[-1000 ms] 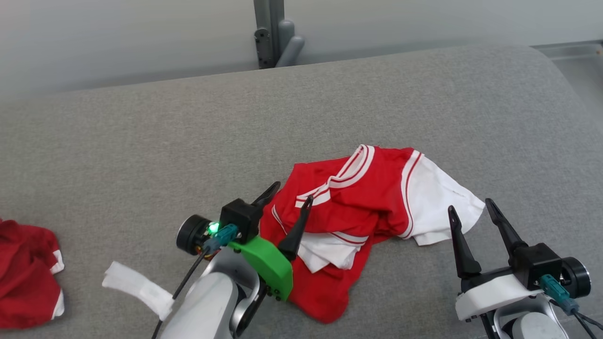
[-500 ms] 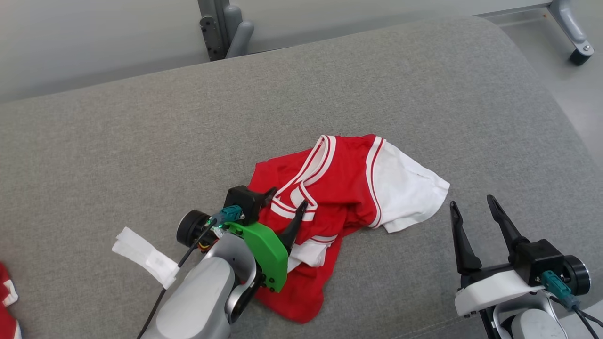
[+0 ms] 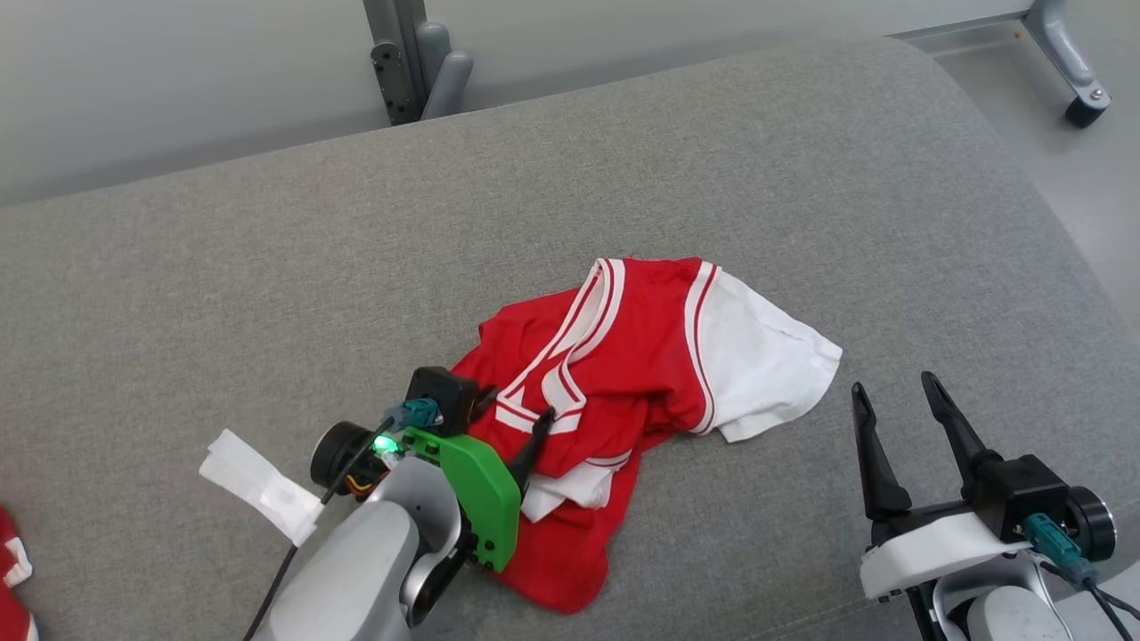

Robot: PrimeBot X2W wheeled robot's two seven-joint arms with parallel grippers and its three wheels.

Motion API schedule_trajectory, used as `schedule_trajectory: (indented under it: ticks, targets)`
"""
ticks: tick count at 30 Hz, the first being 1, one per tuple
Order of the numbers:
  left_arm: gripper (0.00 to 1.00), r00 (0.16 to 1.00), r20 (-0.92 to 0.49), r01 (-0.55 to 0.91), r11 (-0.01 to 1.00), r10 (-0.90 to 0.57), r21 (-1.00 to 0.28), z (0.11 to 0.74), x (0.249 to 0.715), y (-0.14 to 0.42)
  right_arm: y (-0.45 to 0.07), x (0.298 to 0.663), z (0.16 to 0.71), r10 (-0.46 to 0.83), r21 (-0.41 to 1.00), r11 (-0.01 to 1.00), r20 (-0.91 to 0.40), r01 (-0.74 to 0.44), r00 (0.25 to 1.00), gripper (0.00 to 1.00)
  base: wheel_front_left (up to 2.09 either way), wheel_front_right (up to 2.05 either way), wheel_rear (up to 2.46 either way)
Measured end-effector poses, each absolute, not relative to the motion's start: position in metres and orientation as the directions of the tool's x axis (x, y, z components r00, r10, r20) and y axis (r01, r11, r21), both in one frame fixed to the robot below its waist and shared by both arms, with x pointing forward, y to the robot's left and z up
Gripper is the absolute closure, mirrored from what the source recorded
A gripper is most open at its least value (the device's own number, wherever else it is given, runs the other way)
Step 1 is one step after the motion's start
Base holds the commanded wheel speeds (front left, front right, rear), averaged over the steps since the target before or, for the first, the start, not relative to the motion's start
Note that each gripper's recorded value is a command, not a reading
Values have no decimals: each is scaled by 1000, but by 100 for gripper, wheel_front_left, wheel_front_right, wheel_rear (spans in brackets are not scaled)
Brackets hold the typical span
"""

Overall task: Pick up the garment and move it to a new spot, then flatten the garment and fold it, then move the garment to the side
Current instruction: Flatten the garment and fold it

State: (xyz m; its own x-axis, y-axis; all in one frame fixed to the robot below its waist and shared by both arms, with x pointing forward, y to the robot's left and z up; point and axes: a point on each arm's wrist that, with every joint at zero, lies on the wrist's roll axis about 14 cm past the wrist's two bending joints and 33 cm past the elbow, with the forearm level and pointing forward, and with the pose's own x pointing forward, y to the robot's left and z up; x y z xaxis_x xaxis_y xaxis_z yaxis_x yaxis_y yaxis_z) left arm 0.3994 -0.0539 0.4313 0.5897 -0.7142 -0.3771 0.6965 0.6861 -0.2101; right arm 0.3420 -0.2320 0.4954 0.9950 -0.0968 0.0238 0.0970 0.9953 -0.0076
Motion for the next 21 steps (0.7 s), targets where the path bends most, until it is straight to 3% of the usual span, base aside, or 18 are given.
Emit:
schedule_trajectory:
  ticks: [11, 12, 13, 14, 15, 16, 17, 21]
  targets:
    - [0, 575, -395, 675, 688, -717, -266, 425, 389, -51, -233, 340, 493, -101, -2, 995, 17, 101, 995, 0, 0, 0, 0]
    - [9, 571, -393, 674, 685, -720, -276, 425, 387, -52, -233, 340, 493, -101, -2, 995, 16, 101, 995, 0, 0, 0, 0]
    - [9, 565, -398, 674, 682, -723, -283, 424, 384, -53, -233, 340, 492, -100, -1, 995, 15, 100, 995, 0, 0, 0, 0]
    - [37, 561, -398, 674, 680, -726, -289, 423, 382, -53, -232, 340, 492, -100, -1, 995, 14, 100, 995, 0, 0, 0, 0]
    - [54, 558, -397, 675, 677, -729, -293, 423, 380, -54, -232, 340, 492, -99, -1, 995, 14, 99, 995, 0, 0, 0, 0]
    - [82, 555, -391, 678, 671, -734, -299, 425, 379, -56, -232, 340, 492, -98, 0, 995, 13, 98, 995, 0, 0, 0, 0]
    - [100, 553, -384, 680, 667, -740, -304, 427, 379, -57, -232, 340, 491, -98, 0, 995, 11, 98, 995, 0, 0, 0, 0]
    - [100, 558, -327, 675, 646, -763, -356, 445, 379, -65, -231, 339, 491, -95, 1, 995, 10, 95, 995, 0, 0, 0, 0]
